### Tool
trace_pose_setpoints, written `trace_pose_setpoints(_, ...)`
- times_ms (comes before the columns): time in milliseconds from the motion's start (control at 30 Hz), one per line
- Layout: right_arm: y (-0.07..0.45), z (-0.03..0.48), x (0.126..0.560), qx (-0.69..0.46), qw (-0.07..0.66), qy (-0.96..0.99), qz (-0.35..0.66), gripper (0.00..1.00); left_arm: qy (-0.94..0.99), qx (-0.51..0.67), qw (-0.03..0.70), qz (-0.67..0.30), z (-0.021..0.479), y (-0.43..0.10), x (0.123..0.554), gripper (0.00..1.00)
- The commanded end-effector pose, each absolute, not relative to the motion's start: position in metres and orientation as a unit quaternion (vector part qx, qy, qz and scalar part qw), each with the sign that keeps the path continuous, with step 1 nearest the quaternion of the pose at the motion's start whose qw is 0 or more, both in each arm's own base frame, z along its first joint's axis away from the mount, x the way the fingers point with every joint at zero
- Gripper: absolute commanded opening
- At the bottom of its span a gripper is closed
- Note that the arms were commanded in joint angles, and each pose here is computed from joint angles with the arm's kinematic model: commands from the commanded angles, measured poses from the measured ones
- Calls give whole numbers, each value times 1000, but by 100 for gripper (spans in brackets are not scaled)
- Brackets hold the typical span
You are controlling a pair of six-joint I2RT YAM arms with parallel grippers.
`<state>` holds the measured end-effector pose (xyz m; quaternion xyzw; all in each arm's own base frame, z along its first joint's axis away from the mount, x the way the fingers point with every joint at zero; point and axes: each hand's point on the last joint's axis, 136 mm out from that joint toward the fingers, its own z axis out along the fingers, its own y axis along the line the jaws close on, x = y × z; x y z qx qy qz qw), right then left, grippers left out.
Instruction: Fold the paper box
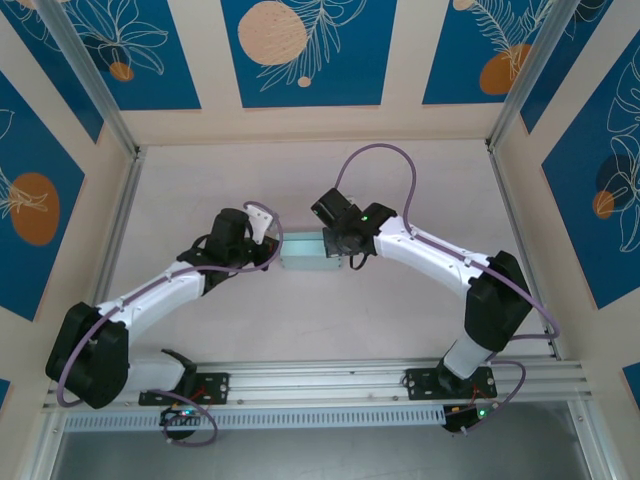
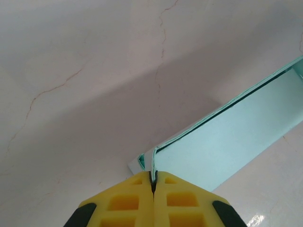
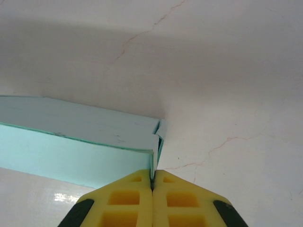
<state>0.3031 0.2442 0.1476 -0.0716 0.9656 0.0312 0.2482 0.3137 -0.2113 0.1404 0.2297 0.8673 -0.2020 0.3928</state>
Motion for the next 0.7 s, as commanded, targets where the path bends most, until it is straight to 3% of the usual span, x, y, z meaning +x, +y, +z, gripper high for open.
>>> trace_pose_setpoints(0,271,166,313,-62,275,956,82,8,856,242,398,-223,146,-227,311,0)
trace_pose_setpoints(667,281,150,310,-60,270,955,108,5,856,245,399,-219,145,-232,311,0)
